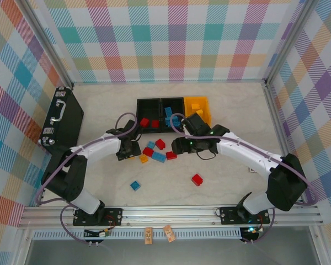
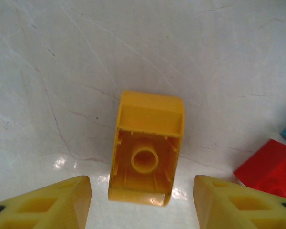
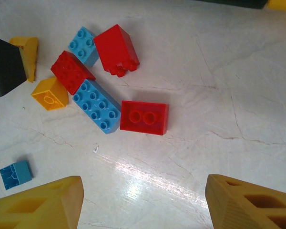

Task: Sort the legos into containers by color
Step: Pick up the lego from the center of the table.

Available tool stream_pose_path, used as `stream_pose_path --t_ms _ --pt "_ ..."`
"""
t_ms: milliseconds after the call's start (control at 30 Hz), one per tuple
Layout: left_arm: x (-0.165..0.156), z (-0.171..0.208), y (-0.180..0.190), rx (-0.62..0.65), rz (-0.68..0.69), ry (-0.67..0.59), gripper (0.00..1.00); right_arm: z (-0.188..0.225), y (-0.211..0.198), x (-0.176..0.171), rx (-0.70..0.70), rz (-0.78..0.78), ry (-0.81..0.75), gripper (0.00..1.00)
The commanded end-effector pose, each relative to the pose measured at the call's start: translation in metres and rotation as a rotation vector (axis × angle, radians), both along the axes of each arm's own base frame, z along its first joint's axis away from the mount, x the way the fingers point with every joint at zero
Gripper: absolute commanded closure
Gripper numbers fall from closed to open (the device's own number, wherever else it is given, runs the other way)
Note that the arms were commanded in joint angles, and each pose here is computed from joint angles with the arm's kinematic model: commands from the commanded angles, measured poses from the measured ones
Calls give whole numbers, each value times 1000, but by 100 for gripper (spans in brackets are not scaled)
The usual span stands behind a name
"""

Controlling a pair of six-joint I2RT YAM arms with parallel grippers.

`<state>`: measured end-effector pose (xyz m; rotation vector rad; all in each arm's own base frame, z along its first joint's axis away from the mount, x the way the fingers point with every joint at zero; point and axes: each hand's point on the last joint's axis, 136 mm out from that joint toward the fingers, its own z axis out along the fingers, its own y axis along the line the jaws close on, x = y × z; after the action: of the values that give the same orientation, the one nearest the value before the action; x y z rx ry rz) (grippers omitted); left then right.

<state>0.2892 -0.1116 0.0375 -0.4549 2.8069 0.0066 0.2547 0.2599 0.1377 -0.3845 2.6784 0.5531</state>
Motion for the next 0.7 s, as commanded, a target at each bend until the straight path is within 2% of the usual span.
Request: stream_pose_path --t_ms 0,67,200,333,467,667 --pt "12 -2 0 13 -15 -12 48 12 3 0 52 -14 -20 32" --pt "14 -5 0 15 -17 -7 50 12 3 0 50 -15 -20 32" --pt "14 -6 0 24 -29 0 66 13 3 0 54 -17 -19 32" --pt "13 3 1 29 -41 -10 76 12 2 -2 63 -24 -18 32" --pt "12 18 -4 11 -64 -31 78 12 4 -4 86 -29 -12 32" --pt "15 51 -31 -38 -136 -85 79 9 -2 -3 110 -76 -9 32"
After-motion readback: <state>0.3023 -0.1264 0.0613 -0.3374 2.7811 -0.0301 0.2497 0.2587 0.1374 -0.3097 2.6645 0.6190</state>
